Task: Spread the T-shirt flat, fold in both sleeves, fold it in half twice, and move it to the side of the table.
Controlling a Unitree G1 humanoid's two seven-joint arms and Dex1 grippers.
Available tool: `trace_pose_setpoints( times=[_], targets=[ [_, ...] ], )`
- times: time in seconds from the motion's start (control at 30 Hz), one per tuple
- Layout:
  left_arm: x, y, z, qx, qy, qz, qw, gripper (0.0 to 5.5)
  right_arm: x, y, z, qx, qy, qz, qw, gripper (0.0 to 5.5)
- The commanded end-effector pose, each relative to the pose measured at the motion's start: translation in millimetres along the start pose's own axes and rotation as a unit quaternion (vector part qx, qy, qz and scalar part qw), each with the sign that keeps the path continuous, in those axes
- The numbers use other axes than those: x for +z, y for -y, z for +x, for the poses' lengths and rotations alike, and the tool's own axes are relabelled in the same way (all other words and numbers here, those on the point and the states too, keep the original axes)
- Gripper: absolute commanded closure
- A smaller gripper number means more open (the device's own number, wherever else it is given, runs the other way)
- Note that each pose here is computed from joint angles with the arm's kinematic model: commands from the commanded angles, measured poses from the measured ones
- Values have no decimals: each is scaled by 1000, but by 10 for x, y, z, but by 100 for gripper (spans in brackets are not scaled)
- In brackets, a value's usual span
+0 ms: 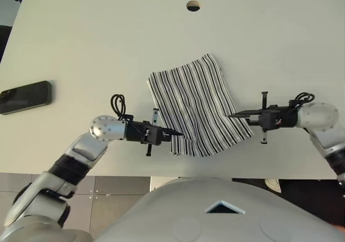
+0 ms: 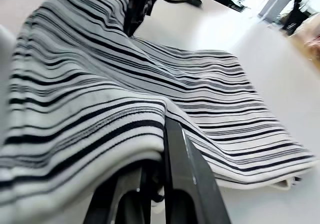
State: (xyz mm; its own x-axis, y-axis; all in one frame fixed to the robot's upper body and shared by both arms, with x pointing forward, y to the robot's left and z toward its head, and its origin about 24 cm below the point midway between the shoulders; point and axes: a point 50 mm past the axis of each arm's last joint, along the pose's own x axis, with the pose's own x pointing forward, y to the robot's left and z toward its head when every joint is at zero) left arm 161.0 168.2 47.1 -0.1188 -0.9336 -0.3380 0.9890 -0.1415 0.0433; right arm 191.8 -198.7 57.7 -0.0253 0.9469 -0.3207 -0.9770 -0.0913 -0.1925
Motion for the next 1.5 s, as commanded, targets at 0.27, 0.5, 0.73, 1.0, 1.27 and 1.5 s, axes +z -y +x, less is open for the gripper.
trace_pose_setpoints(
  times=[0.27,0.5,0.73,1.0,1.27,1.5],
  targets=[
    [257,112,-119,-29,62,-101,993,540,221,-82,-53,49,20,100,994,539],
    [5,-94,-320,71,45,-118,989,540,232,155,86,-33,37,81,995,539],
    [-335,-178,-460,135,8,-156,979,540,122,343,228,-71,36,75,994,539],
    [-523,-410,-564,226,10,-192,955,483,-108,466,321,-123,12,100,987,463],
    [-600,-563,-866,318,91,-301,894,367,-222,554,463,-177,57,191,964,332],
    [-738,-648,-949,391,86,-365,841,271,-93,849,477,-313,140,257,904,305]
  ],
)
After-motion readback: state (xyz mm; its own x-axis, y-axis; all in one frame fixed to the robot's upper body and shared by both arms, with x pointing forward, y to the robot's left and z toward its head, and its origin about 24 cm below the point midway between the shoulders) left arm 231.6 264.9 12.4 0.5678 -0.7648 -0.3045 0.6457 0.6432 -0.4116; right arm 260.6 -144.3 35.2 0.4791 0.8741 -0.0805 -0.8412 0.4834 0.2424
